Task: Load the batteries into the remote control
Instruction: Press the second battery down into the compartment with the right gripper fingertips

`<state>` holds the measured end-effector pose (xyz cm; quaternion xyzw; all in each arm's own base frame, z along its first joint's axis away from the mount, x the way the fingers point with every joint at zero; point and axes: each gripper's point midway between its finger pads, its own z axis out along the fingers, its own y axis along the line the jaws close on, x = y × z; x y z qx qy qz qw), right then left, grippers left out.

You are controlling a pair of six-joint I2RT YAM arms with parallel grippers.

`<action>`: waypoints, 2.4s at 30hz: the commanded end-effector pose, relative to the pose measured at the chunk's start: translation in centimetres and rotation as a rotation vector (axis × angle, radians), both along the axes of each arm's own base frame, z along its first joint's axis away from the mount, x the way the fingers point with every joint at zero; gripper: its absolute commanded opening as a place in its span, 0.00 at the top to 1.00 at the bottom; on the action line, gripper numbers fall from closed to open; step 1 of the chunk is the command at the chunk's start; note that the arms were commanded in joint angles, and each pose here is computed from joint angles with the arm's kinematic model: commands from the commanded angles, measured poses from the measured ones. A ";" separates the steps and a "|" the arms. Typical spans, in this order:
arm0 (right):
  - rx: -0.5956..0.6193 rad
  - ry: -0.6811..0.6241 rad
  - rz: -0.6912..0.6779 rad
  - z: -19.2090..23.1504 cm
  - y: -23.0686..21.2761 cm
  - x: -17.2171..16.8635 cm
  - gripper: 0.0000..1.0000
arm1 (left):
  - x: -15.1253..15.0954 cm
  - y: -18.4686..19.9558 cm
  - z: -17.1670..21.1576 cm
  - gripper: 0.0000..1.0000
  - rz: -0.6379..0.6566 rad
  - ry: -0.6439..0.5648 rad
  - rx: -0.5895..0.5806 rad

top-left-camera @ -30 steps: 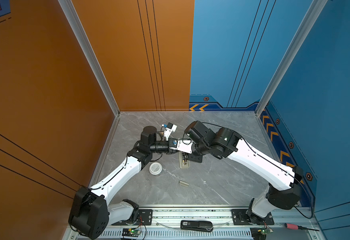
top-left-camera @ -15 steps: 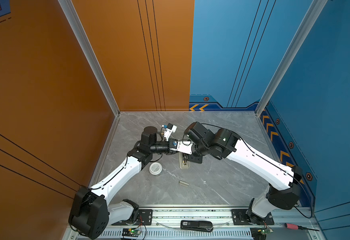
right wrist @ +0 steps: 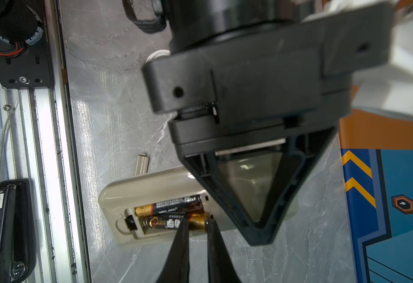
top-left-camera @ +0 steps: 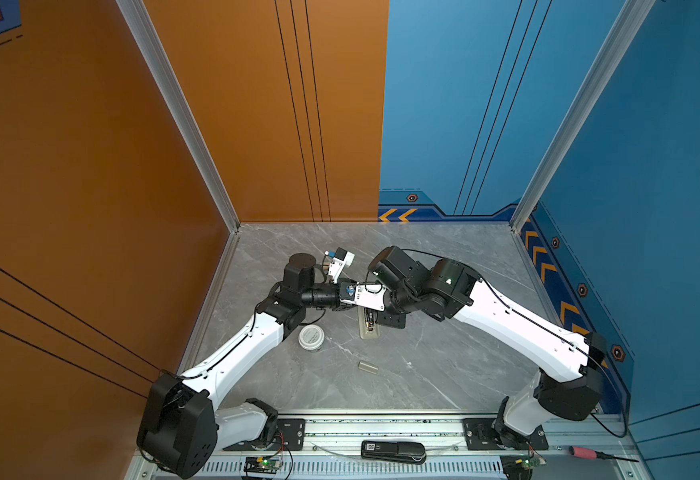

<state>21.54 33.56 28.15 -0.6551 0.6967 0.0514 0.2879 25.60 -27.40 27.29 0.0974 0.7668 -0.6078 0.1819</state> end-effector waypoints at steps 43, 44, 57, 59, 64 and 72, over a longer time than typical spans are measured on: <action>-0.185 0.022 0.042 -5.6 -0.6 -1.0 0.94 | -1.5 -1.0 3.6 1.00 -0.064 -0.134 -0.036; -0.184 0.023 0.040 -5.6 -0.5 -0.9 0.94 | -1.5 -1.0 3.6 1.00 -0.065 -0.133 -0.037; -0.212 0.026 0.043 -6.5 -0.5 -0.7 0.94 | -1.5 -1.1 3.6 1.00 -0.076 -0.135 -0.037; -0.216 0.026 0.050 -6.5 -0.4 -0.8 0.94 | -1.5 -1.1 3.6 1.00 -0.078 -0.136 -0.038; -0.230 0.033 0.067 -6.9 -0.5 -1.4 0.94 | -1.4 -1.2 3.7 1.00 -0.081 -0.140 -0.039; -0.250 0.039 0.069 -7.5 -0.4 -1.7 0.95 | -1.5 -1.2 3.8 1.00 -0.086 -0.142 -0.041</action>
